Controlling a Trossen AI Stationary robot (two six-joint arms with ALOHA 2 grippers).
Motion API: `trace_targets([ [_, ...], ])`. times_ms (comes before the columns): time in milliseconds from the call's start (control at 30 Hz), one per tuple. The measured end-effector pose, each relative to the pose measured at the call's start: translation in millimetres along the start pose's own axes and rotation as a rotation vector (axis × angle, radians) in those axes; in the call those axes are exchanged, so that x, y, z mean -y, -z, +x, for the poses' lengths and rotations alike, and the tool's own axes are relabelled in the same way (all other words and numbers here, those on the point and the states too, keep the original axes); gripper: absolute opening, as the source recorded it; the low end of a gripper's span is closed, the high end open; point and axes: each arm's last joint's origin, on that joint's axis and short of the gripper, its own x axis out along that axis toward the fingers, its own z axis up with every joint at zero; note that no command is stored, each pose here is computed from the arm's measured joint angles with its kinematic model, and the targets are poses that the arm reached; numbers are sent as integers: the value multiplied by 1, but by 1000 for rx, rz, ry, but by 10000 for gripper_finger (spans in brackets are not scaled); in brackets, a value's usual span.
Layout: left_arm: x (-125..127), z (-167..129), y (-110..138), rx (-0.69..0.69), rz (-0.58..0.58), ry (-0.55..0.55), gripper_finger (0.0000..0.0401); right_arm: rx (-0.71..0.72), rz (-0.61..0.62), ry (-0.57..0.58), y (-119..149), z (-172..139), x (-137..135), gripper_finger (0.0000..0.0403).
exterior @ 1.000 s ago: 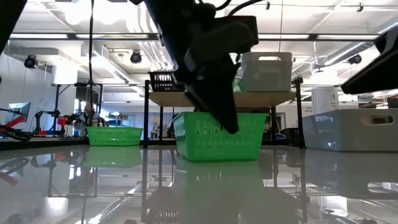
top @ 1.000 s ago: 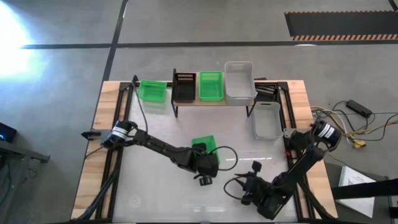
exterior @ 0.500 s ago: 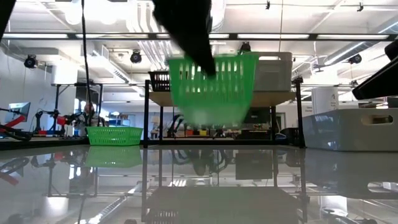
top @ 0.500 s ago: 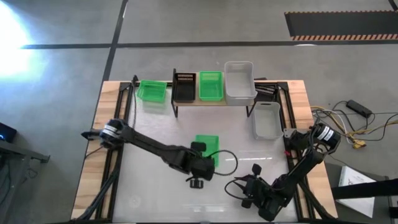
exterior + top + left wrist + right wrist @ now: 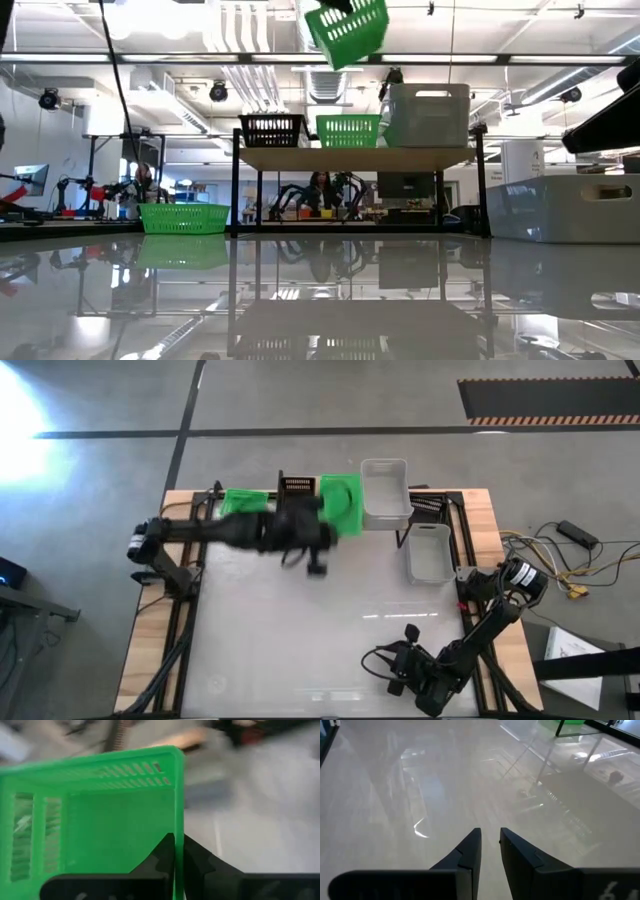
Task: Stack baskets on shelf by color
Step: Stack the right green bin on top of the green bin on the shelf
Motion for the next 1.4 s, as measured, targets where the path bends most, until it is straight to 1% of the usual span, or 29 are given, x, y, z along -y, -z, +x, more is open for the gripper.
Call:
trace_targets([
  [67,-26,9,6,1,-54,-70,1,3,10,-5,-1,0,-1,63],
  [133,-48,18,14,-2,-98,-107,1,6,19,-9,-1,0,-1,63],
  [233,-70,34,27,17,-166,-65,1,6,21,-10,-1,0,-2,63],
  [300,-77,47,37,5,-204,-8,1,7,22,-10,-1,0,-2,63],
  [367,-79,59,44,0,-212,9,1,7,19,-10,-1,0,-2,63],
  [467,-76,75,54,-45,-212,24,1,10,23,-14,-2,0,-2,63],
  [600,-71,87,60,-87,-207,40,1,11,28,-17,-2,0,-3,63],
  [1067,-70,88,70,-168,-204,66,1,11,25,-18,-2,0,-3,63],
  [1267,-70,89,70,-161,-203,63,1,11,25,-18,-2,0,-3,63],
  [1400,-70,89,69,-156,-203,61,17,11,26,-18,-2,0,-3,63],
])
